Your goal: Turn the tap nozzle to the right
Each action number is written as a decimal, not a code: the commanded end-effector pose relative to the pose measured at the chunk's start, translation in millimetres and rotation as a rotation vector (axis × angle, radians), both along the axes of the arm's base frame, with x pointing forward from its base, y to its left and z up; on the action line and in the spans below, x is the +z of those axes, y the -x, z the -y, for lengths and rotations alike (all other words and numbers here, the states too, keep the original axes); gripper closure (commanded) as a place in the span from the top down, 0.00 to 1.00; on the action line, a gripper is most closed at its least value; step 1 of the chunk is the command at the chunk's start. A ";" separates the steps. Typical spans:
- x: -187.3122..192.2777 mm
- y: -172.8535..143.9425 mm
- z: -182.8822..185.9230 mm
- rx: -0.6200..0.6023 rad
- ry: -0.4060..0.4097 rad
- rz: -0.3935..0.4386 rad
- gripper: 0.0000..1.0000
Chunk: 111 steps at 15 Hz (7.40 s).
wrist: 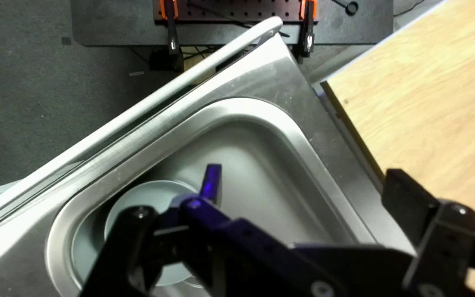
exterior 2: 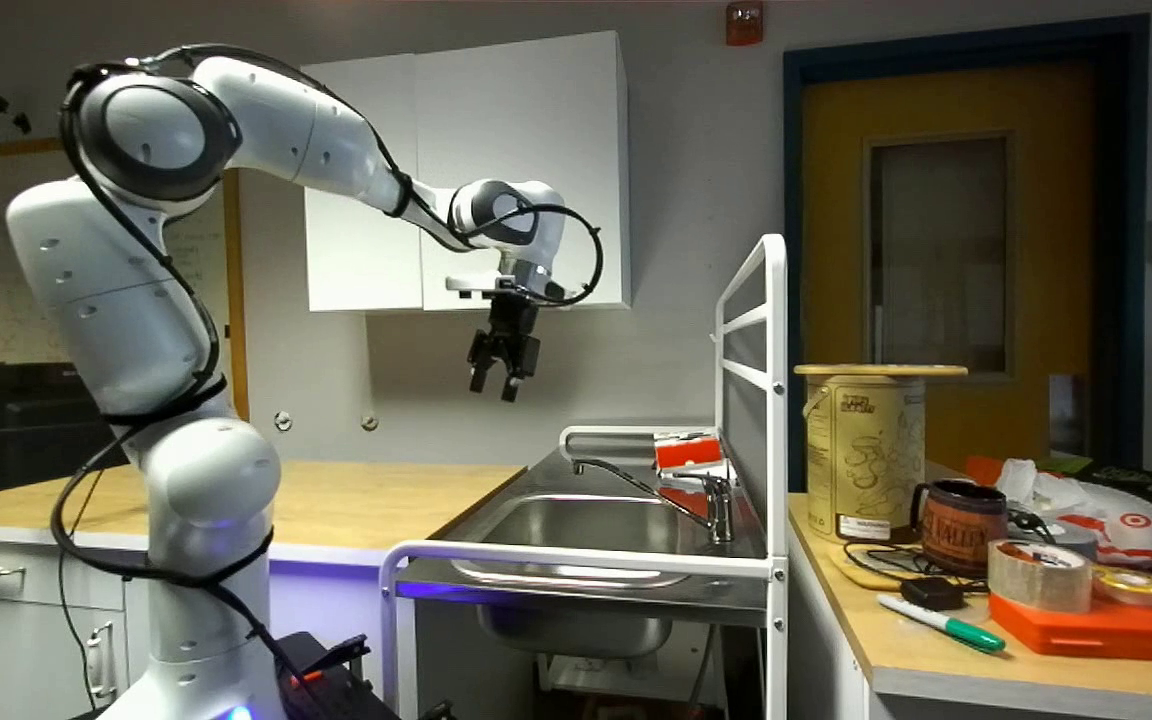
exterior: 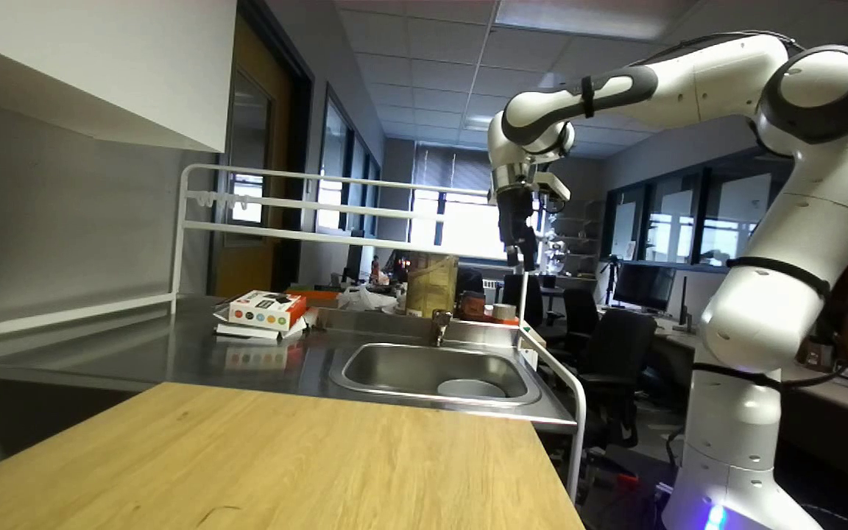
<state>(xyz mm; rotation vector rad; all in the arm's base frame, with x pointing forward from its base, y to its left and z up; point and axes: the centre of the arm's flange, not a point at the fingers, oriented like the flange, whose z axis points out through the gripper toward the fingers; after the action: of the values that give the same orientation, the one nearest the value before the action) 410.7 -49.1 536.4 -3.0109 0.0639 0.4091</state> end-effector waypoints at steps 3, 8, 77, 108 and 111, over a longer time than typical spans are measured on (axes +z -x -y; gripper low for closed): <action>-21.6 -82.3 17.1 -0.294 -0.021 -0.022 1.00; -45.1 -129.3 25.5 -0.543 -0.012 -0.007 1.00; -181.5 -152.1 147.9 -0.976 0.172 -0.312 0.03; -173.1 -139.7 170.4 -1.016 0.173 -0.329 0.77; -157.0 -140.6 166.7 -1.010 0.174 -0.302 1.00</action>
<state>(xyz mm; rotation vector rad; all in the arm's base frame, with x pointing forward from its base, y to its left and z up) 552.9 -216.6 356.1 -2.5399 1.6071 0.7411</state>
